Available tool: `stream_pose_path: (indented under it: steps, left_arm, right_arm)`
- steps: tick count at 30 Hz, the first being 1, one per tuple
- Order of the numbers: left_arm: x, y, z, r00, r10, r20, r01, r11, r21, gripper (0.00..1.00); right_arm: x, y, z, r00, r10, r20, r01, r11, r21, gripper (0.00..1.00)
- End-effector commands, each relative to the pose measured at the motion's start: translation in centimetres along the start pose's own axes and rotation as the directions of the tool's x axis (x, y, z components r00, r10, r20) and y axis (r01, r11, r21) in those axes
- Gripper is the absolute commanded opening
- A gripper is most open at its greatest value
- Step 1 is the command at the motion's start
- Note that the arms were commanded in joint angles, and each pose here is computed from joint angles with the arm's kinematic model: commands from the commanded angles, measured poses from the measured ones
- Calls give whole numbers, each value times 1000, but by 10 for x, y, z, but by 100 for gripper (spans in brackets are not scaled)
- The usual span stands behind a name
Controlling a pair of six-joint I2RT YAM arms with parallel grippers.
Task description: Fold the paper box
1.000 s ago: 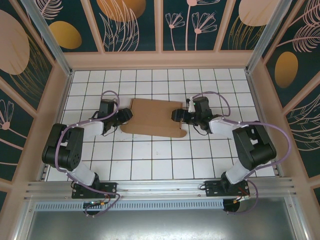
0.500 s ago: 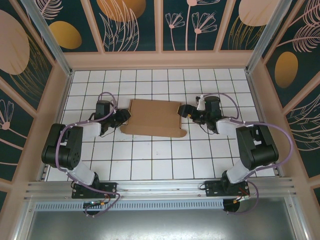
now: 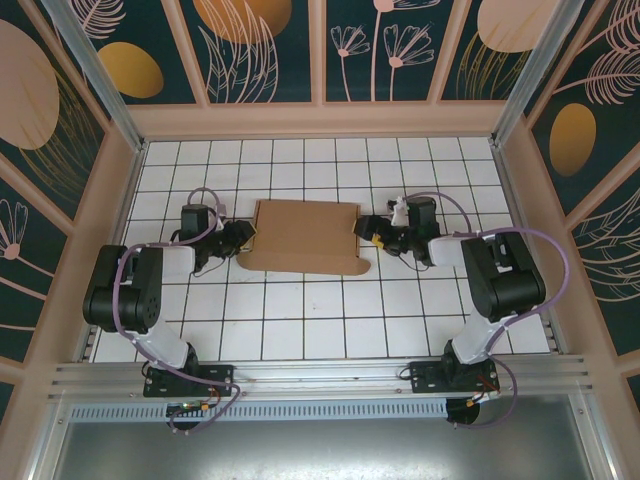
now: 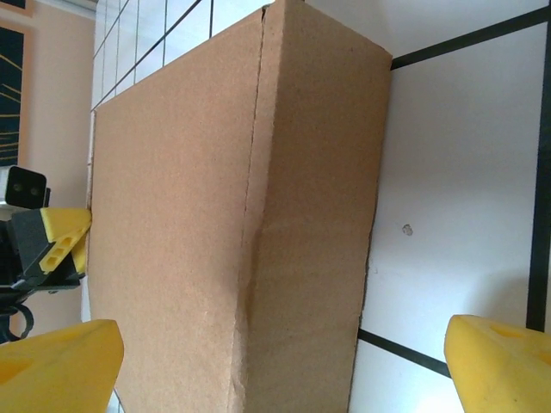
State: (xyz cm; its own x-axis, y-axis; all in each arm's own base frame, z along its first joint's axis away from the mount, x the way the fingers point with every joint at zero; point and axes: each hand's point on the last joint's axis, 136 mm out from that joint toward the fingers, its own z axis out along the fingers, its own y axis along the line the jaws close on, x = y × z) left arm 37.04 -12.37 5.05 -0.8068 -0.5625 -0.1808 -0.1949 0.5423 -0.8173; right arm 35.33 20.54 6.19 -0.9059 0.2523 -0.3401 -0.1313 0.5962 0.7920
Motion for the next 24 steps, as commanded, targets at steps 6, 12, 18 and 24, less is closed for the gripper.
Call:
stream_pose_path:
  steps: [6,12,18,24]
  left_arm:
    - [9,33,-5,991,-127,-32,125,991,-37,28]
    - [12,42,-2,986,-151,-64,149,988,-44,27]
    - [10,48,-3,984,-165,-66,162,985,-52,25]
    - [8,52,-5,985,-163,-65,159,985,-66,23]
  right_arm:
    - [21,1,17,990,59,-126,-72,993,-98,99]
    - [23,7,21,988,39,-147,-55,993,-106,99]
    - [26,6,27,985,16,-171,-30,997,-77,99]
    - [32,16,36,978,-10,-210,-11,995,-100,99]
